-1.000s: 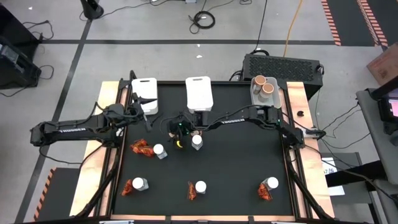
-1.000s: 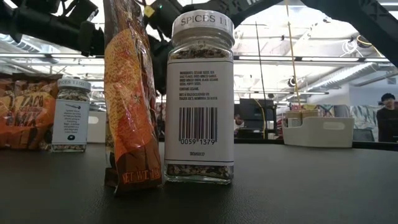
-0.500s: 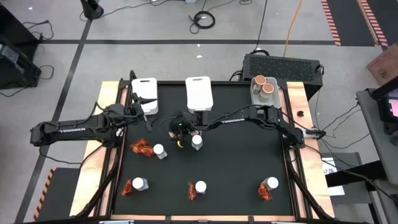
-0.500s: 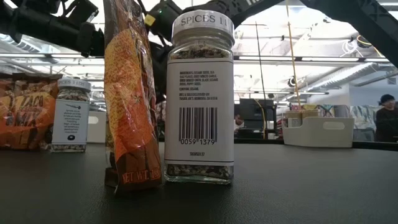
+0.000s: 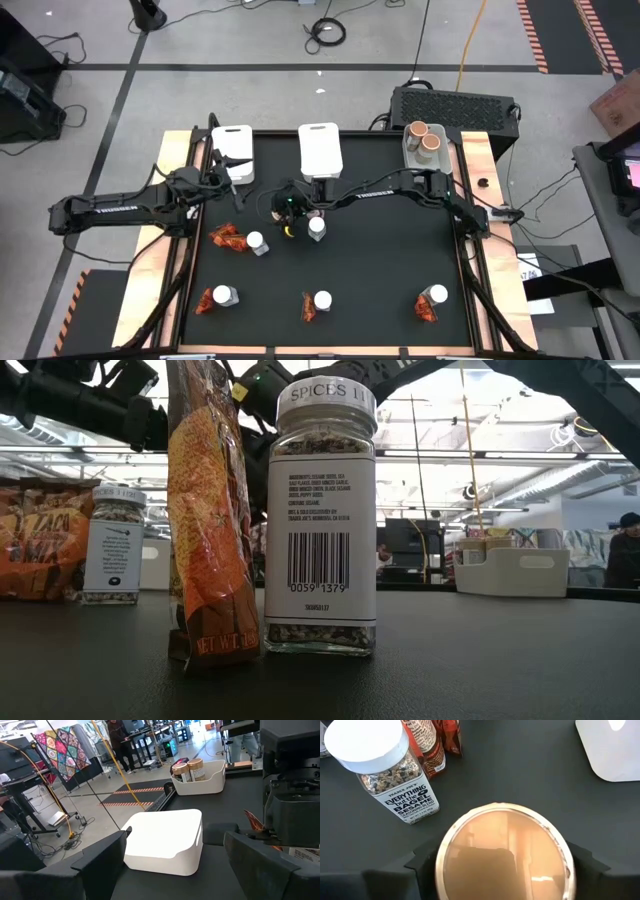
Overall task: Sort spices by type
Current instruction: Put the gold seasoning bottle into the gray bin
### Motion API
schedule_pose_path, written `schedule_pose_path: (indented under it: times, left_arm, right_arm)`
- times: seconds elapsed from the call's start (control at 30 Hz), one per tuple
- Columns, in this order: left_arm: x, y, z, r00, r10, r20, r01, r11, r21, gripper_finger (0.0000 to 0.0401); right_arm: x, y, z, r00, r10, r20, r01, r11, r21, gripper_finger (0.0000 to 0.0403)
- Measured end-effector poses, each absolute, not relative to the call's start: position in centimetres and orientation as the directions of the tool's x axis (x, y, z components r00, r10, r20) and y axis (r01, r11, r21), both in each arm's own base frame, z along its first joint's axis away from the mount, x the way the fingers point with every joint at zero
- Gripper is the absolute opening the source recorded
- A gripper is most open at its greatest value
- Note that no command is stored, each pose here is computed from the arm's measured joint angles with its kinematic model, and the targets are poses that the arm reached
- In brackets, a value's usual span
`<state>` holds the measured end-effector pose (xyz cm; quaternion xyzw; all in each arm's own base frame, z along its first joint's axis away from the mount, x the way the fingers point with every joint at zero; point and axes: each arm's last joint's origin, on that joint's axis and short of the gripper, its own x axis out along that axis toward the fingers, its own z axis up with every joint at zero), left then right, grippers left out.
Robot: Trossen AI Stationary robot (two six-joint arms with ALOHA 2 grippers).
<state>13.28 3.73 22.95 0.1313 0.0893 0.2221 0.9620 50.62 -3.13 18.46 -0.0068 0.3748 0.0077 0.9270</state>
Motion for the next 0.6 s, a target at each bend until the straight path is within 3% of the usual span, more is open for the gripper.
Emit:
schedule_pose_path:
  times: [0.27,0.6]
  left_arm:
    - [13.3,3.7,22.9,0.885,0.450,-0.114,-0.403,0.867,0.293,0.0338]
    - [13.3,3.7,22.9,0.885,0.450,-0.122,-0.400,0.867,0.297,0.0338]
  right_arm:
    - [50.2,-3.1,19.6,0.723,0.006,-0.691,-0.018,1.000,-0.009,0.0264]
    - [47.3,-3.8,27.4,0.786,0.012,-0.618,-0.031,0.999,-0.020,0.0260]
